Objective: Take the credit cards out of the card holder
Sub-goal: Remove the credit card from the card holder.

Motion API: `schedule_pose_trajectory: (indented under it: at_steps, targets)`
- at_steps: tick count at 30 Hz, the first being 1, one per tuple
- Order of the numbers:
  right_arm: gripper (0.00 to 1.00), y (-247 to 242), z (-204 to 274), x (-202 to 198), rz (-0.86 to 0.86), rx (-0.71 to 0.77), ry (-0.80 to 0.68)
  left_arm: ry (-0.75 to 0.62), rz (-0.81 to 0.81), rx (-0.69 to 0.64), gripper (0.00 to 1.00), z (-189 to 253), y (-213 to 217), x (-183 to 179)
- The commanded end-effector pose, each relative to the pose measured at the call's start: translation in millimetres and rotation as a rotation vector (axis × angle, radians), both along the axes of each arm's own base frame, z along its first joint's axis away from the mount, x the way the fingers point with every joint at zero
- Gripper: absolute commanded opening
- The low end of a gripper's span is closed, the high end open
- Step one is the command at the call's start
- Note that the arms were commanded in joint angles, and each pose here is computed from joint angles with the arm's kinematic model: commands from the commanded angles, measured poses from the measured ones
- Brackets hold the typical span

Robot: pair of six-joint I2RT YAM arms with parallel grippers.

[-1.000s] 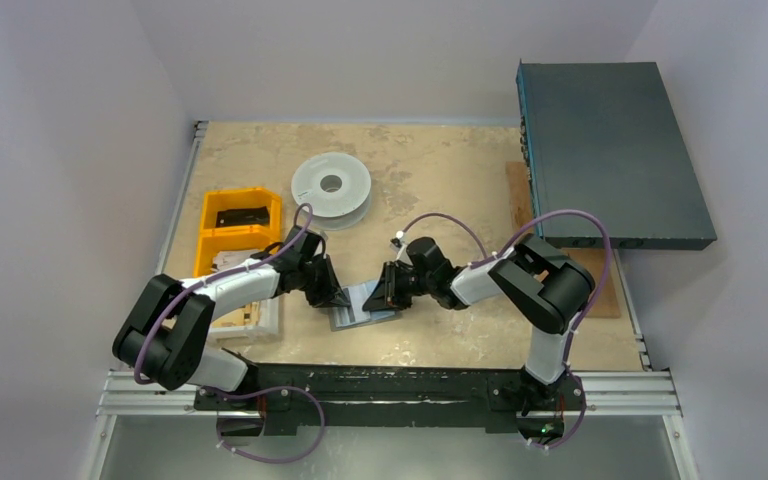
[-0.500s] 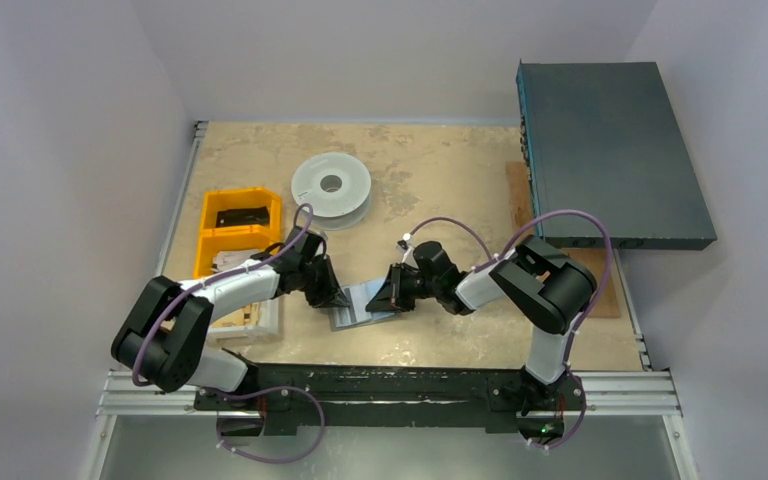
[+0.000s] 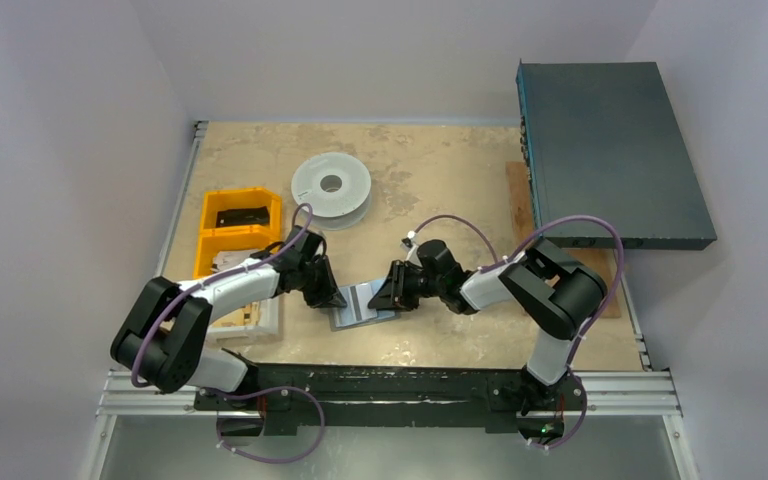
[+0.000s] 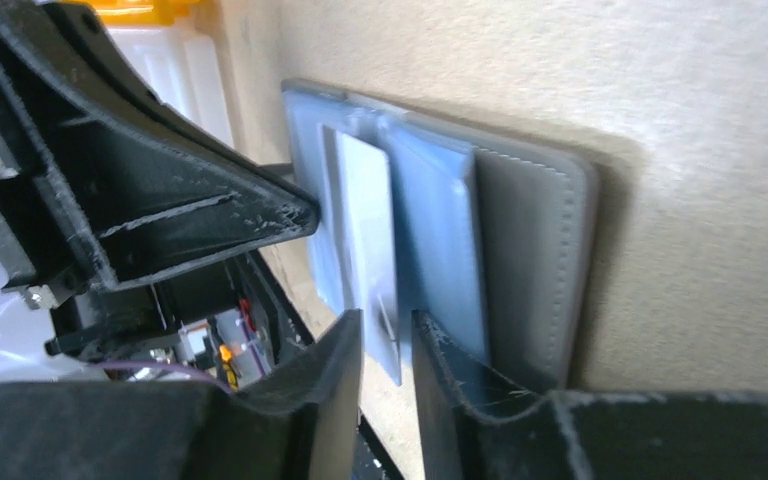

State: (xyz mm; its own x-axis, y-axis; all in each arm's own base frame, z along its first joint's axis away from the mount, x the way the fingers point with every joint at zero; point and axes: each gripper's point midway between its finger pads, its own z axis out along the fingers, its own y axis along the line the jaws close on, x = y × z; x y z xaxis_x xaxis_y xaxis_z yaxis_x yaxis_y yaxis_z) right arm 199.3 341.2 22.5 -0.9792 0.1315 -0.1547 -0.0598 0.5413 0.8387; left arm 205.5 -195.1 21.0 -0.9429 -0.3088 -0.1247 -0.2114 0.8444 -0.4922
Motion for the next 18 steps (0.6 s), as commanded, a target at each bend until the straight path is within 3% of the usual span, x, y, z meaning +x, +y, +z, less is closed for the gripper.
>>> schedule_pose_trajectory:
  at_steps: [1,5,10,12,18]
  targets:
    - [0.3,3,-6,5,0.021,-0.014,-0.017,0.059,-0.001,0.159,0.0,-25,29,-14]
    - [0.29,7,-8,6,0.034,-0.008,-0.008,0.059,-0.002,0.153,0.0,-25,27,-12]
    - [0.06,7,-9,5,0.041,-0.01,0.005,0.059,-0.007,0.148,0.0,-24,25,-12]
    - [0.01,1,-11,5,0.021,-0.033,0.004,0.059,-0.009,0.15,0.0,-23,26,-12]
    - [0.0,-26,-11,13,-0.037,-0.095,-0.028,0.067,-0.006,0.16,0.0,-25,28,-15]
